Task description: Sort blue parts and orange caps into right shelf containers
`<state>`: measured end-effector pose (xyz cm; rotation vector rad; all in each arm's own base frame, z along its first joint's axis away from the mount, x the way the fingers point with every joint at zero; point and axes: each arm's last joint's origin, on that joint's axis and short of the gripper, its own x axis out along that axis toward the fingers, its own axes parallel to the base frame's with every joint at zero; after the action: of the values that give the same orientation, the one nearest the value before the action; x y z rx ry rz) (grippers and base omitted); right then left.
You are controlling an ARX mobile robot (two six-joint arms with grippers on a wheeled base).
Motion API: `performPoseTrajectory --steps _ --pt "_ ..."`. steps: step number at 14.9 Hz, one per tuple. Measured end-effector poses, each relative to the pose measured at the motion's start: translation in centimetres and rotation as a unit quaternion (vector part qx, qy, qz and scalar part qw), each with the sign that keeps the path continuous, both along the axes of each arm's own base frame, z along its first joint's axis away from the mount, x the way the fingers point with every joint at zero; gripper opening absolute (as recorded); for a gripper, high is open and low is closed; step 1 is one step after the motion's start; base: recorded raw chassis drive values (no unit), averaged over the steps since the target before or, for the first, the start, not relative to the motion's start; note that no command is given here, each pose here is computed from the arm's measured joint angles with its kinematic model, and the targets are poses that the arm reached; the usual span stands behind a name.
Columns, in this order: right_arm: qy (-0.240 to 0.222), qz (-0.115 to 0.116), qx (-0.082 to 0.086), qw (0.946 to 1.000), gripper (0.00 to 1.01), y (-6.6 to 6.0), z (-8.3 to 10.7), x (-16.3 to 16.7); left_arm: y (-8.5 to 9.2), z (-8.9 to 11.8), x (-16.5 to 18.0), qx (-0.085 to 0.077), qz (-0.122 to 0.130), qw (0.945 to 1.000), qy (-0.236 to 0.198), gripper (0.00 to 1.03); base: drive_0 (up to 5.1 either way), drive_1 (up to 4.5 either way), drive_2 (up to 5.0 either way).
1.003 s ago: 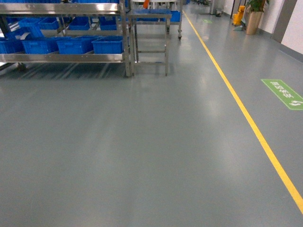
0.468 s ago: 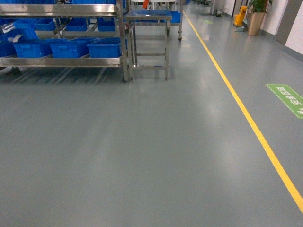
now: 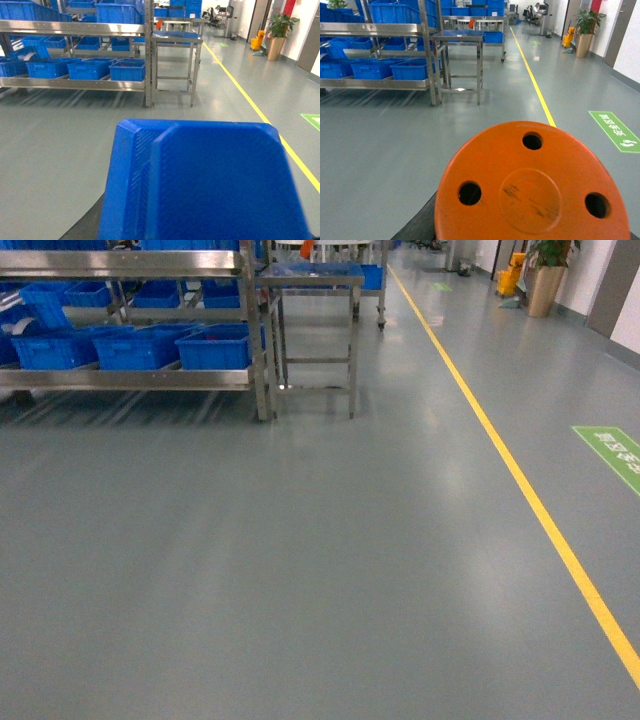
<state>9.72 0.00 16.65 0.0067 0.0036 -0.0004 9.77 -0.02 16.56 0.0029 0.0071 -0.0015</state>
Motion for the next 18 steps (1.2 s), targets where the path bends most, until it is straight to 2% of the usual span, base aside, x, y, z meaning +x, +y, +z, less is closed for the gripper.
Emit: performPoseTrajectory --steps 18 --pt "-0.002 0.000 0.000 1.0000 0.44 0.00 0.04 0.00 0.00 -0.01 0.00 0.000 0.000 1.0000 0.001 0.43 0.0 4.24 -4.3"
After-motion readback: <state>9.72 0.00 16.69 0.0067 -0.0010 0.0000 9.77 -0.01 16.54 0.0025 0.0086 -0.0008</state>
